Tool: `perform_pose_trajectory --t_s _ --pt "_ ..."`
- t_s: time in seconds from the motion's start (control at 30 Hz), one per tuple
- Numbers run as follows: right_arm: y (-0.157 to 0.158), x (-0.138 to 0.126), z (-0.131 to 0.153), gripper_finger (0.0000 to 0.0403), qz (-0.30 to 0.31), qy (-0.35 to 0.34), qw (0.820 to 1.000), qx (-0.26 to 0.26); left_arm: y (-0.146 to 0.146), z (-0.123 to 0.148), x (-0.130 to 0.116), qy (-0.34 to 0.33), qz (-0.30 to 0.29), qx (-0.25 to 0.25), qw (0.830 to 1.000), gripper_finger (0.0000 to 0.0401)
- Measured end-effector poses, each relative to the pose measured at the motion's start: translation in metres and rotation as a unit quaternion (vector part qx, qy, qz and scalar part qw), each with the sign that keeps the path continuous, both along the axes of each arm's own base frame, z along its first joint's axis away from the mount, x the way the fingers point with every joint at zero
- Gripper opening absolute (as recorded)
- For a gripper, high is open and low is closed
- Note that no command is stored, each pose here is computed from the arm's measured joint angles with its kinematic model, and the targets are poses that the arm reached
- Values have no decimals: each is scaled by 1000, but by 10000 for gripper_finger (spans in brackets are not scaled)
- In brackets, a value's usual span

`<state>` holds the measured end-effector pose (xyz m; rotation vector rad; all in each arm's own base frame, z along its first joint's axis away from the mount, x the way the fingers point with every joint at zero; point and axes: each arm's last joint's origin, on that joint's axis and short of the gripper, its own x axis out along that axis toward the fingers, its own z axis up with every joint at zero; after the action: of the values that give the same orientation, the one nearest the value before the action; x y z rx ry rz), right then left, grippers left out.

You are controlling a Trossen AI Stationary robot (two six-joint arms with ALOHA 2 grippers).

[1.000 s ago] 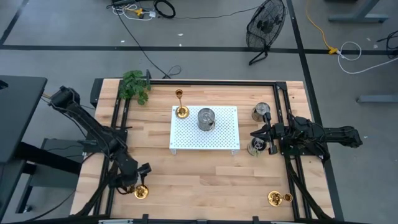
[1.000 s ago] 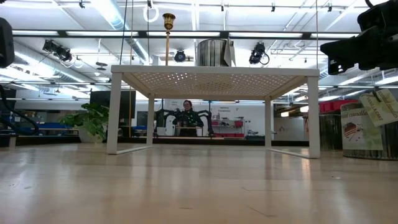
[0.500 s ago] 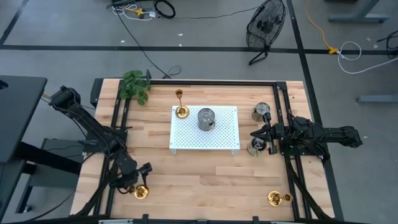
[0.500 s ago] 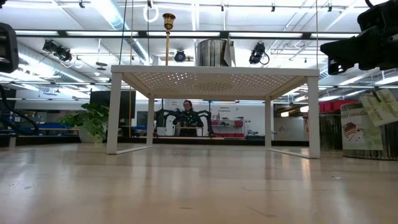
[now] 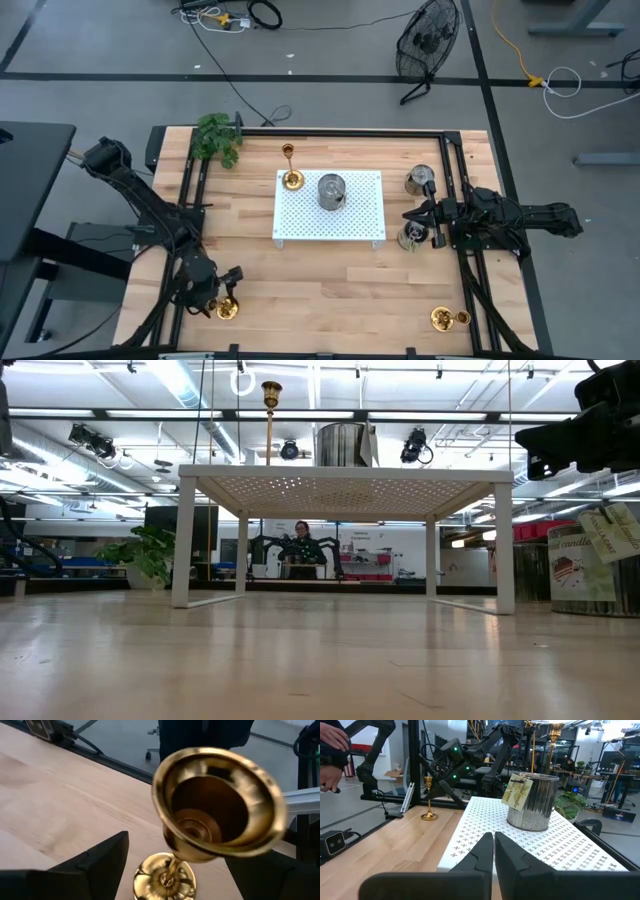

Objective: Pick & Place candle stick holders
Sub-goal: Put the left golden candle holder on the shelf aligned with the other golden candle holder

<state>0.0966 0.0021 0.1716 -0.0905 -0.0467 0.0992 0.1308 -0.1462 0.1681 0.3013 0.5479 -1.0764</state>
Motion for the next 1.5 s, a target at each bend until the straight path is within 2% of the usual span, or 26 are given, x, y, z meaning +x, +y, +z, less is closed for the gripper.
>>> perform_pose_trajectory --t_s 0.67,1.1,1.5 --pt "0 0 0 21 0 0 1000 0 -11 -18 6 10 4 23 1000 321" --pt "0 0 0 21 0 0 1000 0 -11 -17 6 10 4 22 1000 244" --pt "0 0 0 21 0 0 1000 0 -6 -13 2 -5 10 12 1000 234"
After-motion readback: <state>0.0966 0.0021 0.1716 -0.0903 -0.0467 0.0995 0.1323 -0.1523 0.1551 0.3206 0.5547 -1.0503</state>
